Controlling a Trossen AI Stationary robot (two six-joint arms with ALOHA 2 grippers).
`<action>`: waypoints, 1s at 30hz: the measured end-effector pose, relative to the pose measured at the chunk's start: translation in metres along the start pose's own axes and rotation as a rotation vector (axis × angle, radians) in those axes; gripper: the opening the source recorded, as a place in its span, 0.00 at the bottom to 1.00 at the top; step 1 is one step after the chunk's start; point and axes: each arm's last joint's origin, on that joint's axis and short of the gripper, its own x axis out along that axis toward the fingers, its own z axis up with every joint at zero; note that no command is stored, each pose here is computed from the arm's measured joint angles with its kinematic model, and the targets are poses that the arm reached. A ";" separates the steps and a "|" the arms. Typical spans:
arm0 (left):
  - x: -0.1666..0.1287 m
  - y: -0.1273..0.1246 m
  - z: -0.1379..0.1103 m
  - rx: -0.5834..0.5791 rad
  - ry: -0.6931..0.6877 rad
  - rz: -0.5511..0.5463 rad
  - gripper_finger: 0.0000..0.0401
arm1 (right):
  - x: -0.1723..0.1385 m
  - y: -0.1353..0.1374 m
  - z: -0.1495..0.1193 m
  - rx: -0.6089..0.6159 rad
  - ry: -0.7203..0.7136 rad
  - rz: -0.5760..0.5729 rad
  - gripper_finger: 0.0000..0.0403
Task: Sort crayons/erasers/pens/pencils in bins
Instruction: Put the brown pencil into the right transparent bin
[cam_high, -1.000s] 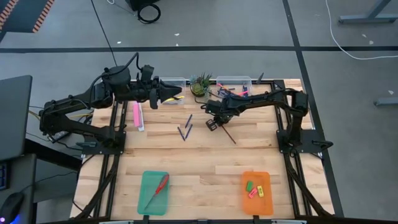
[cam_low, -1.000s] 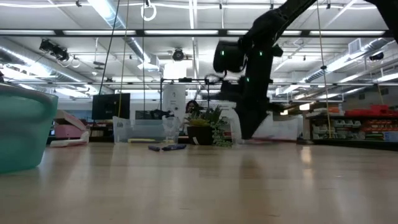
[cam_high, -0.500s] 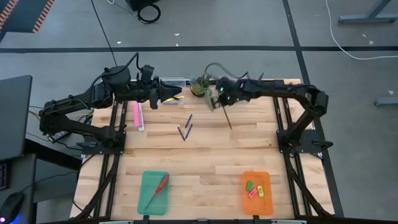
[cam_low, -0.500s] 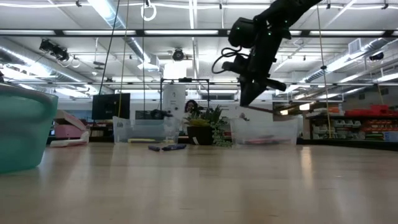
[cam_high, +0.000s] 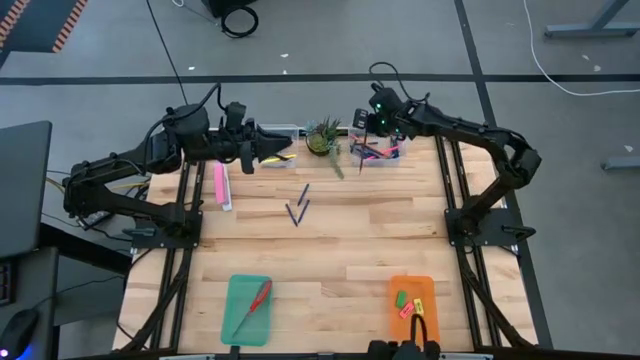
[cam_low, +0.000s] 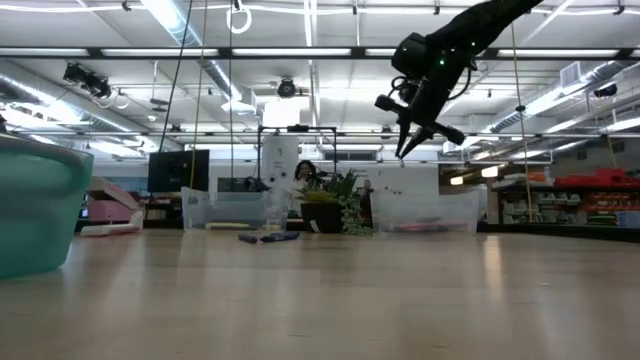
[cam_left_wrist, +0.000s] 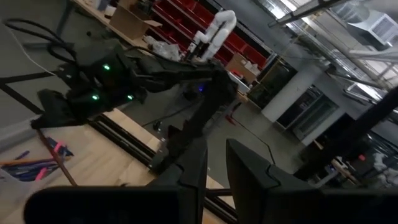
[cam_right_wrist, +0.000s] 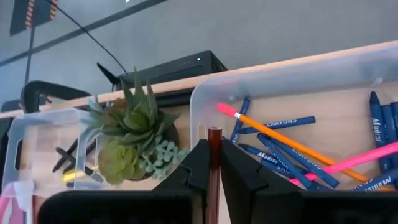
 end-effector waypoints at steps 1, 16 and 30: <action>0.000 0.001 0.001 0.000 -0.004 0.005 0.17 | 0.000 -0.001 0.001 0.014 -0.003 -0.003 0.10; -0.012 0.015 0.019 0.056 -0.087 0.074 0.16 | 0.001 -0.018 0.014 0.450 -0.190 -0.155 0.10; -0.014 0.022 0.024 0.076 -0.111 0.106 0.16 | 0.007 -0.036 0.004 0.568 -0.225 -0.275 0.12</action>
